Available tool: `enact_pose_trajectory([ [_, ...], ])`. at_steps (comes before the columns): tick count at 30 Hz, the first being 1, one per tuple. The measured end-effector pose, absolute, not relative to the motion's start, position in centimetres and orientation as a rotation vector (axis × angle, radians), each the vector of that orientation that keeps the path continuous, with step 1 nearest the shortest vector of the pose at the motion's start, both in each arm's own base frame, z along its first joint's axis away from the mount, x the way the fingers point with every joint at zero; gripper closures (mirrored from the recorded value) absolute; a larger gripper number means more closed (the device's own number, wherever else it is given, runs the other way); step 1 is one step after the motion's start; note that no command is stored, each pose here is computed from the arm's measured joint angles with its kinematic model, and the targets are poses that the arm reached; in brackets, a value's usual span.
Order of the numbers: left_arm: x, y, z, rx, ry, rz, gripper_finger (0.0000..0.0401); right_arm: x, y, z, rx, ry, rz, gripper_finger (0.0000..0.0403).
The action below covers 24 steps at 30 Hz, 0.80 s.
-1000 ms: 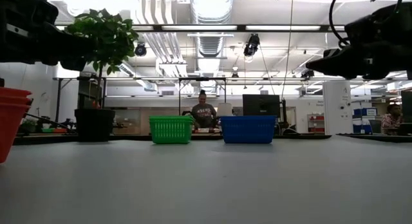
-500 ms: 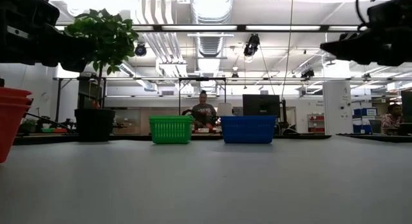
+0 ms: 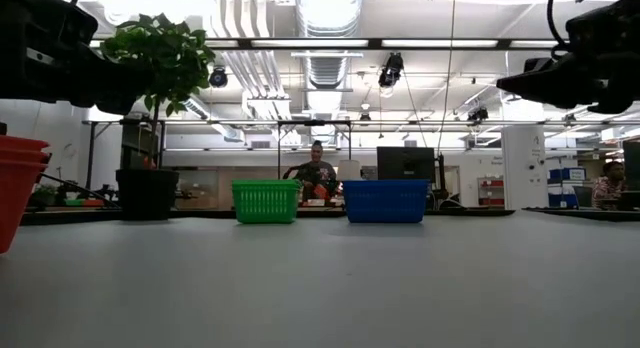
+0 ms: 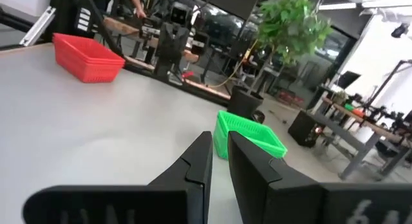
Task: Stack baskets by color
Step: Return to Home Position
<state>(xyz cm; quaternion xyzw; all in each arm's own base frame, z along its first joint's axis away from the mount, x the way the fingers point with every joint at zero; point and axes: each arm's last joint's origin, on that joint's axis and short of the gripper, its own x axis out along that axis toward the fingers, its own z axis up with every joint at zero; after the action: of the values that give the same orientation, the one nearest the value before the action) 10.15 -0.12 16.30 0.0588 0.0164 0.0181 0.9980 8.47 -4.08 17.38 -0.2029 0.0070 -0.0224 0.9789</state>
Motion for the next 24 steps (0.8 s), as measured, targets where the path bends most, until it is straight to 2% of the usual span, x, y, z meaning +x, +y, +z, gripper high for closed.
enact_pose_trajectory([
  [7, 10.27, -0.13, 16.23, 0.118, 0.042, 0.036, 0.0401, 8.64, -4.27, 17.15, -0.260, 0.039, -0.062, 0.0360],
  [15, 10.42, -0.13, 16.07, 0.119, 0.061, 0.034, 0.0401, 8.71, -4.31, 17.09, 0.215, 0.031, -0.070, 0.0360],
  [18, 10.48, -0.14, 15.97, 0.119, 0.072, 0.033, 0.0401, 8.71, -4.31, 17.09, 0.205, 0.031, -0.070, 0.0360],
  [24, 10.60, -0.14, 15.81, 0.120, 0.092, 0.031, 0.0401, 8.72, -4.32, 17.08, 0.047, 0.037, -0.068, 0.0360],
])
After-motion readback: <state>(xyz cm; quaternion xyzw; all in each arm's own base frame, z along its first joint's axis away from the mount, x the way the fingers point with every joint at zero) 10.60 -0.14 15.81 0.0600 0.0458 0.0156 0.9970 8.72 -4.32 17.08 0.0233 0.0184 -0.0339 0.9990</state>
